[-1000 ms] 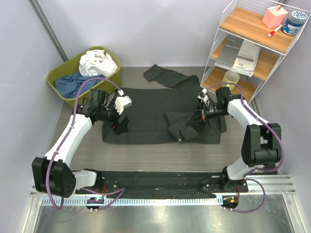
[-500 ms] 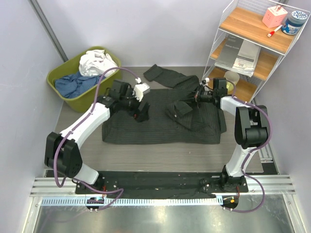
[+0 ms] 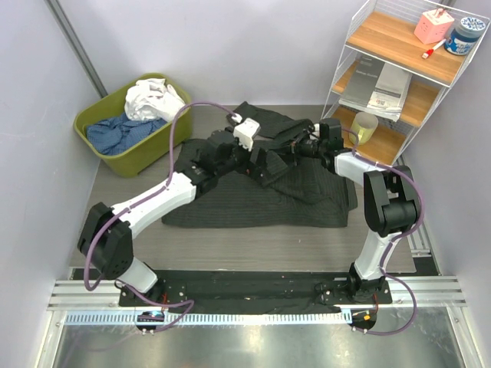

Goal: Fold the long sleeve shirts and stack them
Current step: Fold the shirt

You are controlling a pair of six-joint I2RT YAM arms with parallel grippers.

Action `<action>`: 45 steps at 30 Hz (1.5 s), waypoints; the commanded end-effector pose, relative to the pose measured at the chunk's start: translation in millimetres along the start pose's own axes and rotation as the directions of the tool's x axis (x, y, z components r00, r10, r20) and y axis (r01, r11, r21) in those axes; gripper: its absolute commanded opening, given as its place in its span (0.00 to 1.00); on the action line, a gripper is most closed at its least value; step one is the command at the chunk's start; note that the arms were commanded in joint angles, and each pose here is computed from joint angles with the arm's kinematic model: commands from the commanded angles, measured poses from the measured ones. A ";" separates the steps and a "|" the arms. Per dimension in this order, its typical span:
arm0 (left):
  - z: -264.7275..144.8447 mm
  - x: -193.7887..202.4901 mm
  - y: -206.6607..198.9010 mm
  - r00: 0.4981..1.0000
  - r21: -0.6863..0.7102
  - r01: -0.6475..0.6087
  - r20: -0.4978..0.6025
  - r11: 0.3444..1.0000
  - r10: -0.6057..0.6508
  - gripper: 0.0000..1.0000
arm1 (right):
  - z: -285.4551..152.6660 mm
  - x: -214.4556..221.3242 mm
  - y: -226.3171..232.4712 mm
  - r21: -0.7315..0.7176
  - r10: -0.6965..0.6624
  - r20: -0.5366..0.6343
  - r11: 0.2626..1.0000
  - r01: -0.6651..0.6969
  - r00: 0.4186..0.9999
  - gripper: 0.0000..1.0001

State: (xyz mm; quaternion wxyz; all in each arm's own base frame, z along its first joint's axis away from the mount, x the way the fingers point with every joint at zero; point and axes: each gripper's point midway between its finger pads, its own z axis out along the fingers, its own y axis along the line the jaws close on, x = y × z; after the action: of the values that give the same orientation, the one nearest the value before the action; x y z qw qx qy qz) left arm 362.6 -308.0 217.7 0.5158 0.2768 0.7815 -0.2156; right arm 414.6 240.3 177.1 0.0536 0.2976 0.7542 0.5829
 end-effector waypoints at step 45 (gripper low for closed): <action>32.7 39.9 52.1 0.678 0.099 0.728 -0.242 0.678 -0.694 0.91 | 55.3 -49.8 -15.8 0.116 -0.312 0.103 0.947 0.300 0.945 0.34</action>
State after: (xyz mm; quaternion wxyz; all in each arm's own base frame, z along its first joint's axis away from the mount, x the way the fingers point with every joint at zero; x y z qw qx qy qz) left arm 423.9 -269.0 151.6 0.3225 0.1027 0.8706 -0.3570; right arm 474.0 252.4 105.8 0.1555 0.2409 0.8401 0.4605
